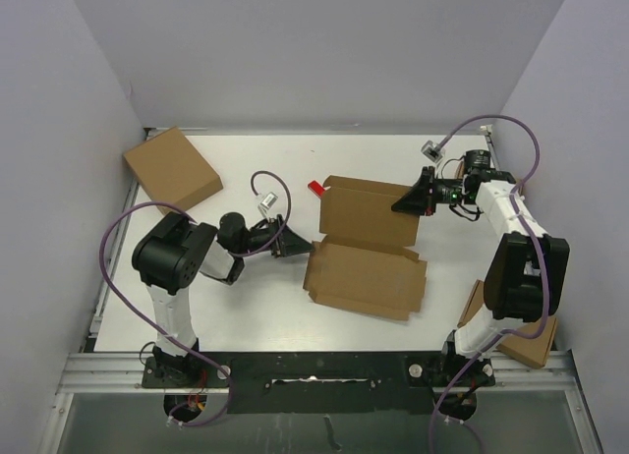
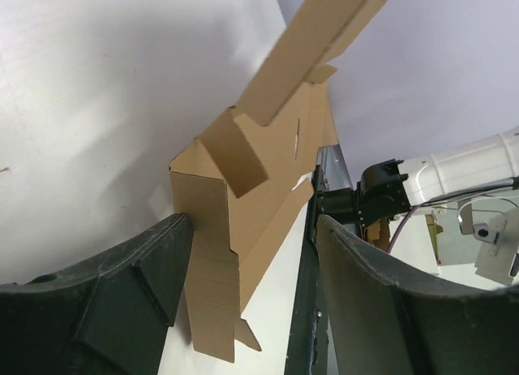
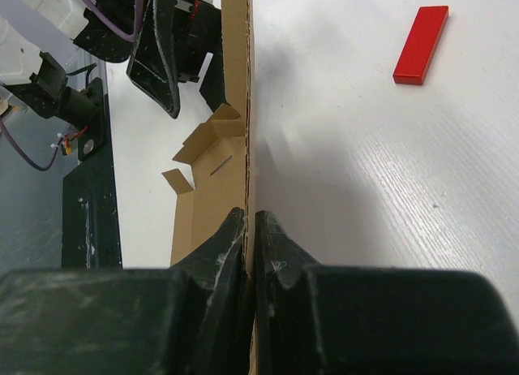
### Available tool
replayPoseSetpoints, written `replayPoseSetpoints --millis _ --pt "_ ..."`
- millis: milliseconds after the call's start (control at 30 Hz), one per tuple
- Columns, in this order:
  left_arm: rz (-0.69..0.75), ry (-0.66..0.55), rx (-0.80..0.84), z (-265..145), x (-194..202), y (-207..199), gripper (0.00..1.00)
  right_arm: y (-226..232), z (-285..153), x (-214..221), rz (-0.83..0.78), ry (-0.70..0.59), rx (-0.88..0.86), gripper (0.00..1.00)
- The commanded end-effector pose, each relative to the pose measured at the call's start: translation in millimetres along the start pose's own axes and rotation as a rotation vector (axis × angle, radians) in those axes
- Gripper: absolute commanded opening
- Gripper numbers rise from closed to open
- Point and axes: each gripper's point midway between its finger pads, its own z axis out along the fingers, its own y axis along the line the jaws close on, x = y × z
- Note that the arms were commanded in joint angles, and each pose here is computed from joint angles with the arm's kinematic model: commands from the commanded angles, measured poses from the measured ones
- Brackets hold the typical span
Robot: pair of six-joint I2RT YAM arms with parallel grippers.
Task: Fold the paper box
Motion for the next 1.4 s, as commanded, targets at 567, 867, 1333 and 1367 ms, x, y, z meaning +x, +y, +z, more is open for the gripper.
replayPoseSetpoints --millis 567,867,1333,1367 --pt "0.047 0.074 -0.110 19.7 -5.5 -19.3 0.42 10.7 -4.2 -15.1 -0.098 -0.017 0.040 0.00" --pt "0.065 0.078 -0.150 20.6 -10.0 -20.6 0.39 15.9 -4.8 -24.8 -0.098 -0.038 0.021 0.00" --pt "-0.006 0.066 -0.034 21.3 -13.4 -27.7 0.46 36.6 1.9 -26.1 -0.260 0.013 0.007 0.00" --pt "0.001 0.070 -0.042 21.1 -13.5 -27.4 0.47 36.7 3.0 -26.6 -0.273 0.019 0.012 0.00"
